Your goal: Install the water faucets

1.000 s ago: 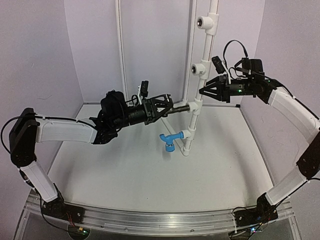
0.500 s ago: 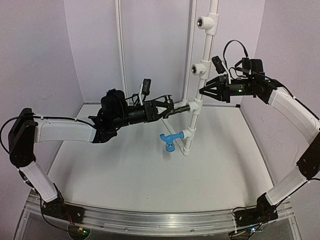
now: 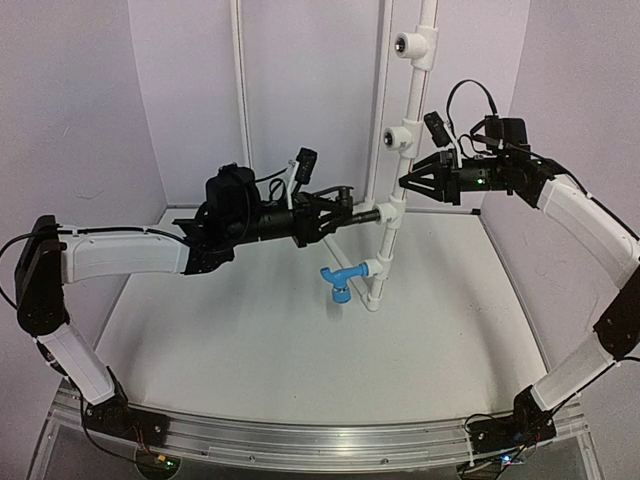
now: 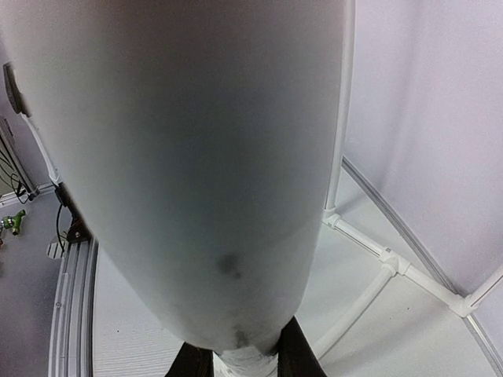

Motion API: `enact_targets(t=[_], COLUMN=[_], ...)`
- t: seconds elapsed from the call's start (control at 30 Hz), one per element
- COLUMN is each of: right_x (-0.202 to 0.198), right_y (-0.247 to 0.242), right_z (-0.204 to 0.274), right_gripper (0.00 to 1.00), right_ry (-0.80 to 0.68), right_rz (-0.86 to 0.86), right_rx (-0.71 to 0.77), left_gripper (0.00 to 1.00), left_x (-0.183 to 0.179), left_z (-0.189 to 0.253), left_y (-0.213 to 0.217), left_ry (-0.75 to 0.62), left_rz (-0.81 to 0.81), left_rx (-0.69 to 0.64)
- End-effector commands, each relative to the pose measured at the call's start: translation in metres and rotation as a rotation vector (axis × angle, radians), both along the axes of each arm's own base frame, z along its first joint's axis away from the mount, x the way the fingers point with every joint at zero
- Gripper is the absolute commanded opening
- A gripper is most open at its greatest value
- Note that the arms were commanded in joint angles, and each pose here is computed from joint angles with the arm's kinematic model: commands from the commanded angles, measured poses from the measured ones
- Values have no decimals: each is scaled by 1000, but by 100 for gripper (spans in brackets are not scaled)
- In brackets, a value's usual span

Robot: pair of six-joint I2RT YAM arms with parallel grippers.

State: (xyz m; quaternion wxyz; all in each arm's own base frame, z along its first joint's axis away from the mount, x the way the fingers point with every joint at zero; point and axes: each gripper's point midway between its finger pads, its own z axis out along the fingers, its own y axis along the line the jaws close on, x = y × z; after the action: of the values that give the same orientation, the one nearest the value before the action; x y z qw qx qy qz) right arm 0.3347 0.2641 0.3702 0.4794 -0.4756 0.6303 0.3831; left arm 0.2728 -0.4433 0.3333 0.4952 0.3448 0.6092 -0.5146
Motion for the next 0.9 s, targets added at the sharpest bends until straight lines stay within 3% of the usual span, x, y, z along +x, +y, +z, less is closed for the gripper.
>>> enact_targets(t=[0.0,0.4,0.87], right_x=[-17,-15,-12], right_y=[14,14,14], right_z=[1,0,-3], right_gripper=[0,0,0], right_ry=[96,100,111], right_rz=[46,35,27], right_rx=[27,23,13], left_gripper=[0,0,0], left_x=[-36,-30,-12], left_z=[7,-13,-21], left_y=[-15,-13,-4], left_ry=[-191,-525,-1032], left_rz=[-109,-95,-16], left_rx=[97,259,456])
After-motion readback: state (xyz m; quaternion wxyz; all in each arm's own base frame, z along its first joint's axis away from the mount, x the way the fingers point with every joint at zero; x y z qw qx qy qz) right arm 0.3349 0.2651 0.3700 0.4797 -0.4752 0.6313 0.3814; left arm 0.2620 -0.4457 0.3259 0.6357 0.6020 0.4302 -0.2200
